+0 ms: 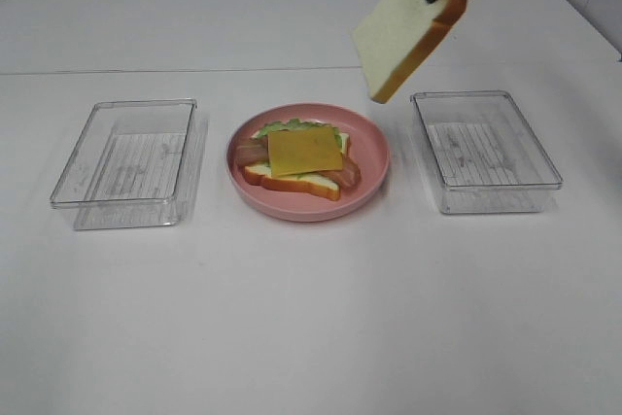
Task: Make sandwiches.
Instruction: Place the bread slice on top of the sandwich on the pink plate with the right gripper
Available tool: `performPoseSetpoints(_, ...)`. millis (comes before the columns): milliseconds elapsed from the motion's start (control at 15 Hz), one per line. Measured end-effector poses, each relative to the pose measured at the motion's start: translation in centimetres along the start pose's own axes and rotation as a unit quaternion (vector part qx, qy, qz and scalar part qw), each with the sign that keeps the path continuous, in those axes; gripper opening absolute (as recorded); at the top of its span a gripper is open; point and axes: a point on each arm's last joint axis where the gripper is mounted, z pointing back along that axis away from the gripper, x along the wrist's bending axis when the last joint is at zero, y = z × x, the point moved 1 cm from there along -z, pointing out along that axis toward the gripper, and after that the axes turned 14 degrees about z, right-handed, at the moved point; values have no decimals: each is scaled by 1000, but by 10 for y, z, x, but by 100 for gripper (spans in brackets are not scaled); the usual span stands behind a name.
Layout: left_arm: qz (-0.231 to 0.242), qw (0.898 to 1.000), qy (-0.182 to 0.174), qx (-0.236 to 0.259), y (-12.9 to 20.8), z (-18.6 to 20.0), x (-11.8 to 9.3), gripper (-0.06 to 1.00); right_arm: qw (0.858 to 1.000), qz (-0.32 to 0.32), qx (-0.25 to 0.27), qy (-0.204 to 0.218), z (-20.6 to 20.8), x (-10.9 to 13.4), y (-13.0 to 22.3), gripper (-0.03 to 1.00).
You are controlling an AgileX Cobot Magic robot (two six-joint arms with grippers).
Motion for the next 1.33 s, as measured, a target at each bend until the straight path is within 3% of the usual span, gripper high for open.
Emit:
performPoseSetpoints(200,0,1000,0,0,0,0,0,74,999,8,13,-47,-59,30,-8,18)
performPoseSetpoints(467,0,1000,0,0,0,0,0,74,994,-40,22,-103,-113,31,-10,18)
performPoseSetpoints(800,0,1000,0,0,0,0,0,74,990,-108,14,-94,-153,9,-11,18)
performPoseSetpoints(1200,0,1000,0,0,0,0,0,74,988,-146,40,-37,-161,-4,-4,18)
performPoseSetpoints(1267,0,1000,0,0,0,0,0,74,987,-147,45,-37,-161,-4,-3,21)
performPoseSetpoints(1333,0,1000,0,0,0,0,0,74,987,-142,68,-35,-160,-4,1,41)
